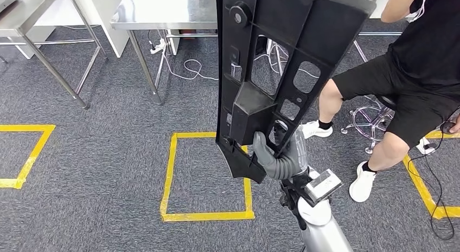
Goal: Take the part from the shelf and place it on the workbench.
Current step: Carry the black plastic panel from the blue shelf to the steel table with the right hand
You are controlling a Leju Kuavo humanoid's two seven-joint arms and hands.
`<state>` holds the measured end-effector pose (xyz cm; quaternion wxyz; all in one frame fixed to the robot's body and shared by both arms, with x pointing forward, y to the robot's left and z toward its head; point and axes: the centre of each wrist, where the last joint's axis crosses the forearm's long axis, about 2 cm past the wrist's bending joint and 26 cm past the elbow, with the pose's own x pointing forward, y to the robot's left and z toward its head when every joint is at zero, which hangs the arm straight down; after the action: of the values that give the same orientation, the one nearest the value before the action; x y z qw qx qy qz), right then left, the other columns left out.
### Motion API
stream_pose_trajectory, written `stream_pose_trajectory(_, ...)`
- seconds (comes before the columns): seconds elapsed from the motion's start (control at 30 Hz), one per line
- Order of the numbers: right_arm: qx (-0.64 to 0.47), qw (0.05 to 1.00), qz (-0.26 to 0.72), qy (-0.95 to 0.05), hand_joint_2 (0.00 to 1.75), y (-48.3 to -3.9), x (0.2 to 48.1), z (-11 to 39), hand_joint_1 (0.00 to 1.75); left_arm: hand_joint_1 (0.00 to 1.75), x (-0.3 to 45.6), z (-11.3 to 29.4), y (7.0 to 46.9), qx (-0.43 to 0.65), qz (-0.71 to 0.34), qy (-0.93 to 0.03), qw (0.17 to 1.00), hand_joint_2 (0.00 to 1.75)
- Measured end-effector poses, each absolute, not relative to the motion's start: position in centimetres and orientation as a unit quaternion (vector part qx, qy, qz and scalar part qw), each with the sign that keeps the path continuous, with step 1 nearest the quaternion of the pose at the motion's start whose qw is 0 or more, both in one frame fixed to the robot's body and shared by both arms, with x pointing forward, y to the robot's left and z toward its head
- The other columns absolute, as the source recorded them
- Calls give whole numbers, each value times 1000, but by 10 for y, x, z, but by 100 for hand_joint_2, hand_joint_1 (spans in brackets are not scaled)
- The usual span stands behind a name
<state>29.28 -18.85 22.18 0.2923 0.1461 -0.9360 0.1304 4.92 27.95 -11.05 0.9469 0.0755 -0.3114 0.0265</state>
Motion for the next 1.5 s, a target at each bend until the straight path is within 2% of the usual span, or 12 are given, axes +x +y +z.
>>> stream_pose_trajectory(1.5,130,287,128,-940,175,-191,293,227,175,0,51,-110,282,74,19,-308,948,175)
